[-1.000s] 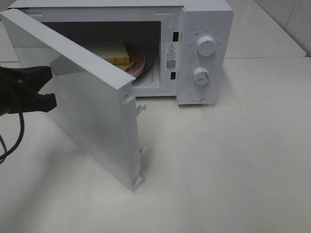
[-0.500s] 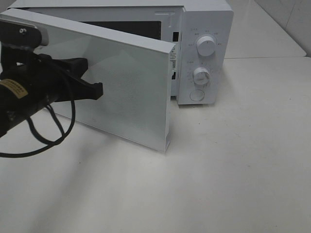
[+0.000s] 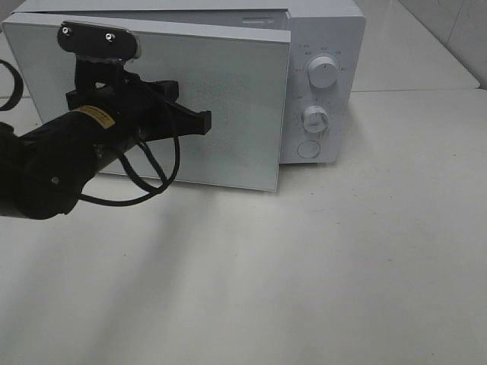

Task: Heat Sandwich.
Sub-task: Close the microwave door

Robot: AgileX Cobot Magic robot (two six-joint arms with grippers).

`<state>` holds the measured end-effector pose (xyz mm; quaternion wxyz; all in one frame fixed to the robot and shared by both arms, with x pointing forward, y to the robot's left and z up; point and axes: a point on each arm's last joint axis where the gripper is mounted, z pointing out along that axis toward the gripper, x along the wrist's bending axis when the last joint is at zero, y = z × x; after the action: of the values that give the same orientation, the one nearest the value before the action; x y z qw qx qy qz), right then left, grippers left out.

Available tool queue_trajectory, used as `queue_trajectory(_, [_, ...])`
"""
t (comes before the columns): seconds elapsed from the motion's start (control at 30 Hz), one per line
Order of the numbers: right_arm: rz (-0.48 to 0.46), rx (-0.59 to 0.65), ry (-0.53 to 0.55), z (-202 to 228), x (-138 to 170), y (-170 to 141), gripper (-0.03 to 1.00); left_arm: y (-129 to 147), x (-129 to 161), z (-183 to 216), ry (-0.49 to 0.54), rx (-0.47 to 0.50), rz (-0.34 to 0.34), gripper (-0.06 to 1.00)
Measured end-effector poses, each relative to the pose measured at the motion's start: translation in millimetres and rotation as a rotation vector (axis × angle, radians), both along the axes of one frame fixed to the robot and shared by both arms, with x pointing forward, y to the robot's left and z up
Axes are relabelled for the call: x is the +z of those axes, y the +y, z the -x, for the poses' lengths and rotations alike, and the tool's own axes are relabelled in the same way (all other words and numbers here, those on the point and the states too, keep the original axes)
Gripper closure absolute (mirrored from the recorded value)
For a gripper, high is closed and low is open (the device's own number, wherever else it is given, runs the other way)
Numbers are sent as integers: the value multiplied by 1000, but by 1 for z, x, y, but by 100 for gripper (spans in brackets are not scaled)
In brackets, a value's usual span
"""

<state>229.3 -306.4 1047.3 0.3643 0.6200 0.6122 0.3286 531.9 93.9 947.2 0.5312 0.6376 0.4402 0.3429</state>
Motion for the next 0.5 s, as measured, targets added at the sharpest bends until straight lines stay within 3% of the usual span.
queue_trajectory(0.3, [0,0,0,0,0,0,21,-18,1,-23,-2,7,8,94])
queue_trajectory(0.5, [0,0,0,0,0,0,21,-37,-5,-32,24,-33,-34,94])
